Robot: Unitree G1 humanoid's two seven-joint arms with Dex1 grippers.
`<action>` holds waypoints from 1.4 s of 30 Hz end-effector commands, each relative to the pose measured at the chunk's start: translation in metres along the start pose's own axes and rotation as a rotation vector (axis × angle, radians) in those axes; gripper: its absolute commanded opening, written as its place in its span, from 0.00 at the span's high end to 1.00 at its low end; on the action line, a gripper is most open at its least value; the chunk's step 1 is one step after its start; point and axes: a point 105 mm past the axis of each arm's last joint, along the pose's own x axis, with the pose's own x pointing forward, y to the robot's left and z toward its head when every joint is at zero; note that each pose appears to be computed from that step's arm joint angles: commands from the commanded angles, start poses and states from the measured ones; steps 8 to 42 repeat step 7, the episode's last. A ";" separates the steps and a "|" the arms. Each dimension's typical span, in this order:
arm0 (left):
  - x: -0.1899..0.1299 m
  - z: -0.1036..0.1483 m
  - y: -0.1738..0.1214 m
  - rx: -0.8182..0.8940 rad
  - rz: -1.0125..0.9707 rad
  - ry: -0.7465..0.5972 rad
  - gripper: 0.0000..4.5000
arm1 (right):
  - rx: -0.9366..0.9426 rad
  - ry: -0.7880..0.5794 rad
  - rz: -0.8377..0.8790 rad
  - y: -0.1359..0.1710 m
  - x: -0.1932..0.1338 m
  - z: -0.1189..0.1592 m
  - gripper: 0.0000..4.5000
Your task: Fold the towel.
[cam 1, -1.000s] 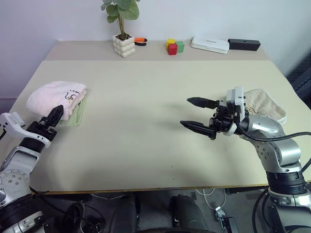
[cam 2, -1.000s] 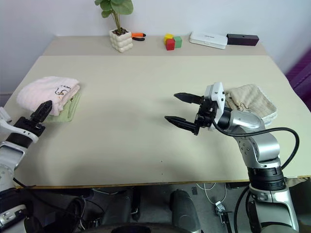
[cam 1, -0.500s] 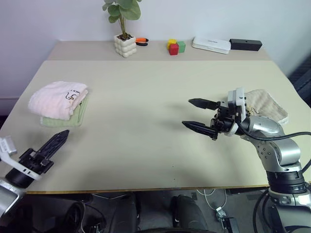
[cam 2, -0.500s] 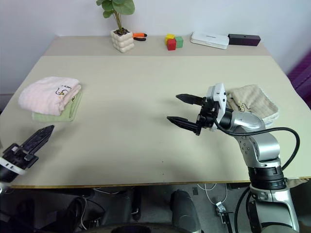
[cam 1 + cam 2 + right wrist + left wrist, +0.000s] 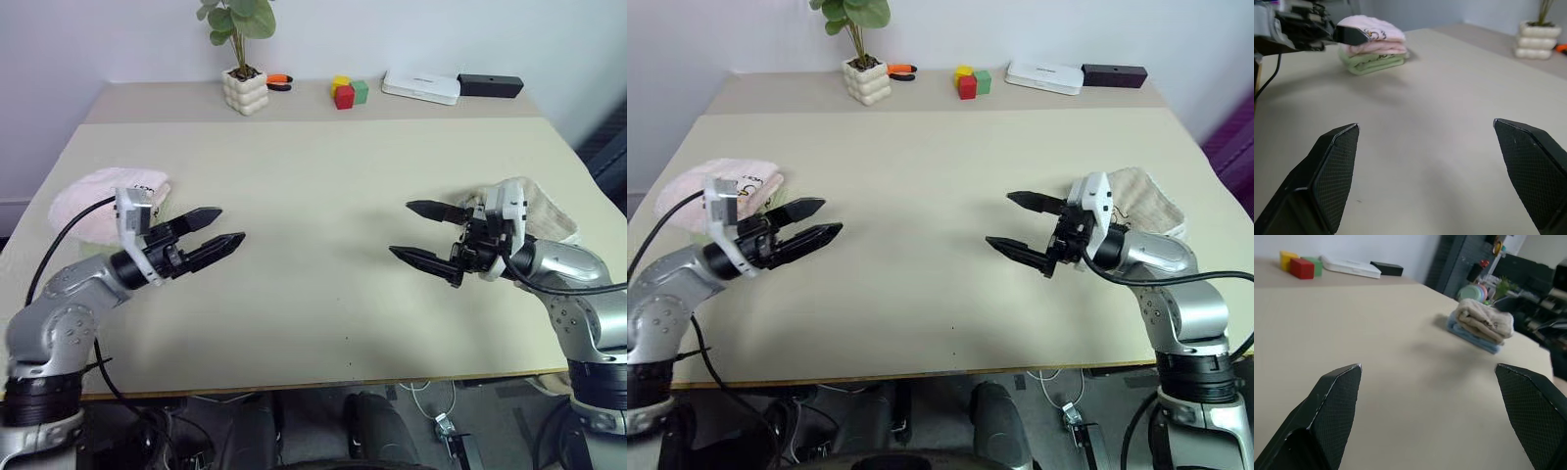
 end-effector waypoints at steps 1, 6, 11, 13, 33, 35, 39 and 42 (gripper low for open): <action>0.011 -0.004 0.007 0.062 -0.036 0.006 0.01 | -0.053 -0.034 -0.017 0.015 0.000 0.017 0.00; 0.022 -0.010 0.000 0.066 -0.098 -0.027 0.01 | -0.063 -0.013 -0.051 0.017 -0.007 0.020 0.00; 0.021 -0.009 -0.006 0.044 -0.130 -0.040 0.01 | -0.066 -0.011 -0.053 0.017 -0.008 0.021 0.00; 0.021 -0.009 -0.006 0.044 -0.130 -0.040 0.01 | -0.066 -0.011 -0.053 0.017 -0.008 0.021 0.00; 0.021 -0.009 -0.006 0.044 -0.130 -0.040 0.01 | -0.066 -0.011 -0.053 0.017 -0.008 0.021 0.00; 0.021 -0.009 -0.006 0.044 -0.130 -0.040 0.01 | -0.066 -0.011 -0.053 0.017 -0.008 0.021 0.00; 0.021 -0.009 -0.006 0.044 -0.130 -0.040 0.01 | -0.066 -0.011 -0.053 0.017 -0.008 0.021 0.00; 0.021 -0.009 -0.006 0.044 -0.130 -0.040 0.01 | -0.066 -0.011 -0.053 0.017 -0.008 0.021 0.00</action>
